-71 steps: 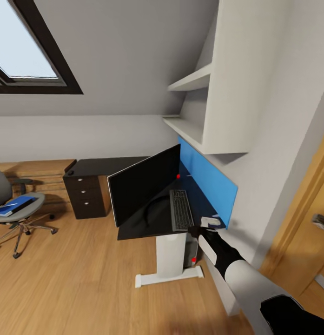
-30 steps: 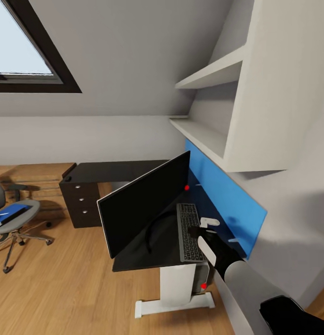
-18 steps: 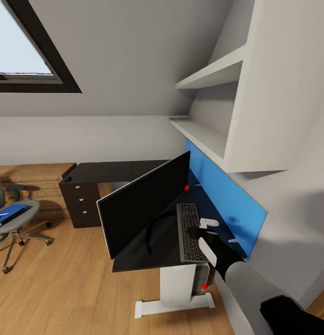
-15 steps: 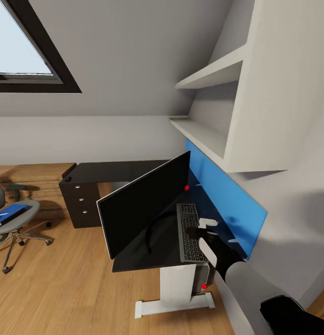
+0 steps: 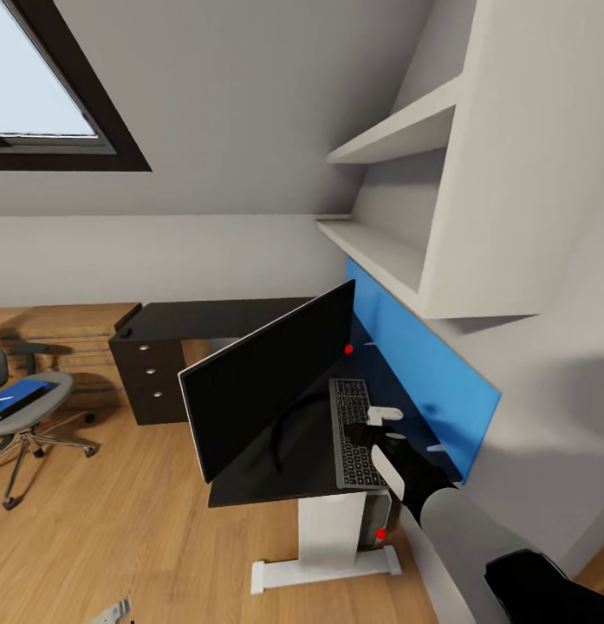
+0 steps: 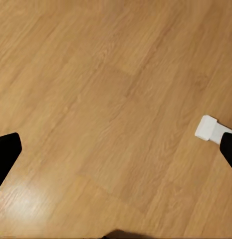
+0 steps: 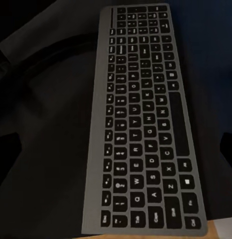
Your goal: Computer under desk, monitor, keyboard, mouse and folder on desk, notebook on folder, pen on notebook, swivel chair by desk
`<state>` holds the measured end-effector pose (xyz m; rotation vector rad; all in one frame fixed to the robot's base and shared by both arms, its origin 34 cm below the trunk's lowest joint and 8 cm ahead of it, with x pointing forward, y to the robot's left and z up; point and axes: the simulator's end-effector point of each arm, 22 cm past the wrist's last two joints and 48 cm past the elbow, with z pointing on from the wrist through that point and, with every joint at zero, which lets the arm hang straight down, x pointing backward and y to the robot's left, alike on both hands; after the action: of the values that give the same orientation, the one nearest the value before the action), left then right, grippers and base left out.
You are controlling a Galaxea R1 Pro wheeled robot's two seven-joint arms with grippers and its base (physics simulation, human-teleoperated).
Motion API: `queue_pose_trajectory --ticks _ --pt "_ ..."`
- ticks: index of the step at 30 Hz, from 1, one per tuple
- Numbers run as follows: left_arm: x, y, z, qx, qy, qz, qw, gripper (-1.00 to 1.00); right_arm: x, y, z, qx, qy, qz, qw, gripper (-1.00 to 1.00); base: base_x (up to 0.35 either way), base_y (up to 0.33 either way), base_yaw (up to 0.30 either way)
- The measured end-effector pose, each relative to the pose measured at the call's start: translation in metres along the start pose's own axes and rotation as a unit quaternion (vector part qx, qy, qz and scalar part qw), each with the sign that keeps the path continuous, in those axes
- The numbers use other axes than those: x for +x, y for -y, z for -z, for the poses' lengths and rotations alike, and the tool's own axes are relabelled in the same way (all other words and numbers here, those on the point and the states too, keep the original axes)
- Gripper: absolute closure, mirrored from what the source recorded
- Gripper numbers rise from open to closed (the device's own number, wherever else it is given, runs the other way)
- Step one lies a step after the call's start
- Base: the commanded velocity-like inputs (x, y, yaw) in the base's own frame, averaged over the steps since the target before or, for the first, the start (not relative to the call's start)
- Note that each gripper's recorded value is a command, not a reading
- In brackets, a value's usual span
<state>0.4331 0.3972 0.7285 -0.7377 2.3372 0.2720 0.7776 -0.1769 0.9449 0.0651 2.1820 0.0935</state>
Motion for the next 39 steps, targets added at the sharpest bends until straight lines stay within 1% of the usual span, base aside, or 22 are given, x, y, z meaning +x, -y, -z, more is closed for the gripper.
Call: queue_pose_trajectory --ticks 1,2,3,4,5,7,9,10,12,14,16,19,22,24,25,27,28,35,36,39 --pt "-0.005 0.004 0.001 -0.006 -0.007 -0.001 1.0 -1.0 0.0 0.0 -0.001 0.0 0.0 0.0 1.0 -1.0 0.0 0.0 0.0" --pt "-0.007 0.011 0.003 -0.008 -0.029 -0.01 0.9995 -1.0 0.0 0.0 -0.001 0.0 0.0 0.001 1.0 -1.0 0.0 0.0 0.0" --pt "-0.016 0.025 0.002 -0.002 -0.047 -0.021 0.9987 -1.0 0.001 0.0 -0.002 0.0 0.001 0.002 1.0 -1.0 0.0 0.0 0.0" --pt "-0.03 0.038 0.0 0.005 -0.05 -0.022 0.9985 -1.0 0.001 0.001 -0.003 0.001 0.001 0.002 1.0 -1.0 0.0 0.0 0.0" --pt "-0.048 0.052 -0.003 0.013 -0.048 -0.017 0.9986 -1.0 0.001 0.001 -0.004 0.001 0.001 0.002 1.0 -1.0 0.0 0.0 0.0" --pt "-0.069 0.068 -0.006 0.023 -0.042 -0.007 0.9988 -1.0 0.002 0.001 -0.005 0.001 0.001 0.003 1.0 -1.0 0.0 0.0 0.0" --pt "-0.108 0.098 -0.008 0.048 -0.032 0.018 0.9982 -1.0 0.002 0.002 -0.007 0.002 0.002 0.003 1.0 -1.0 0.0 0.0 0.0" --pt "-0.117 0.106 -0.008 0.055 -0.032 0.025 0.9976 -1.0 0.003 0.002 -0.007 0.002 0.002 0.003 1.0 -1.0 0.0 0.0 0.0" --pt "-0.144 0.141 0.003 0.098 -0.041 0.048 0.9932 -1.0 0.002 0.003 -0.009 0.003 0.002 0.003 1.0 -1.0 0.0 0.0 0.0" --pt "-0.163 0.172 0.02 0.141 -0.049 0.063 0.9868 -1.0 0.004 0.003 -0.01 0.003 0.001 0.003 1.0 -1.0 0.0 0.0 0.0" --pt "-0.17 0.186 0.028 0.159 -0.05 0.069 0.9836 -1.0 0.004 0.003 -0.012 0.003 0.002 0.003 1.0 -1.0 0.0 0.0 0.0" --pt "-0.178 0.186 0.026 0.158 -0.04 0.074 0.9839 -1.0 0.006 0.003 -0.014 0.003 0.001 0.003 1.0 -1.0 0.0 0.0 0.0" --pt "-0.193 0.169 0.018 0.141 -0.019 0.077 0.9868 -1.0 0.007 0.004 -0.016 0.004 0.002 0.003 1.0 -1.0 0.0 0.0 0.0" --pt "-0.211 0.146 0.01 0.121 0.004 0.08 0.9894 -1.0 0.008 0.005 -0.018 0.004 0.002 0.004 1.0 -1.0 0.0 0.0 0.0" --pt "-0.212 0.144 0.008 0.119 0.006 0.081 0.9896 -1.0 0.009 0.006 -0.019 0.005 0.002 0.004 1.0 -1.0 0.0 0.0 0.0" --pt "-0.215 0.14 0.006 0.115 0.01 0.082 0.9899 -1.0 0.009 0.013 -0.021 0.01 0.002 0.005 0.9999 -1.0 0.0 0.0 0.0" --pt "-0.216 0.137 0.004 0.113 0.013 0.083 0.9901 -1.0 0.009 0.025 -0.022 0.017 0.003 0.007 0.9998 -1.0 0.0 0.0 0.0" --pt "-0.212 0.135 -0.004 0.109 0.012 0.084 0.9904 -1.0 0.012 0.031 -0.027 0.021 0.004 0.007 0.9998 -1.0 0.0 0.0 0.0" --pt "-0.215 0.134 -0.004 0.108 0.016 0.085 0.9904 -1.0 0.013 0.031 -0.028 0.021 0.004 0.007 0.9998 -1.0 0.0 0.0 0.0" --pt "-0.228 0.13 -0.004 0.098 0.042 0.101 0.9891 -1.0 0.015 0.031 -0.031 0.021 0.004 0.007 0.9998 -1.0 0.0 0.0 0.0"
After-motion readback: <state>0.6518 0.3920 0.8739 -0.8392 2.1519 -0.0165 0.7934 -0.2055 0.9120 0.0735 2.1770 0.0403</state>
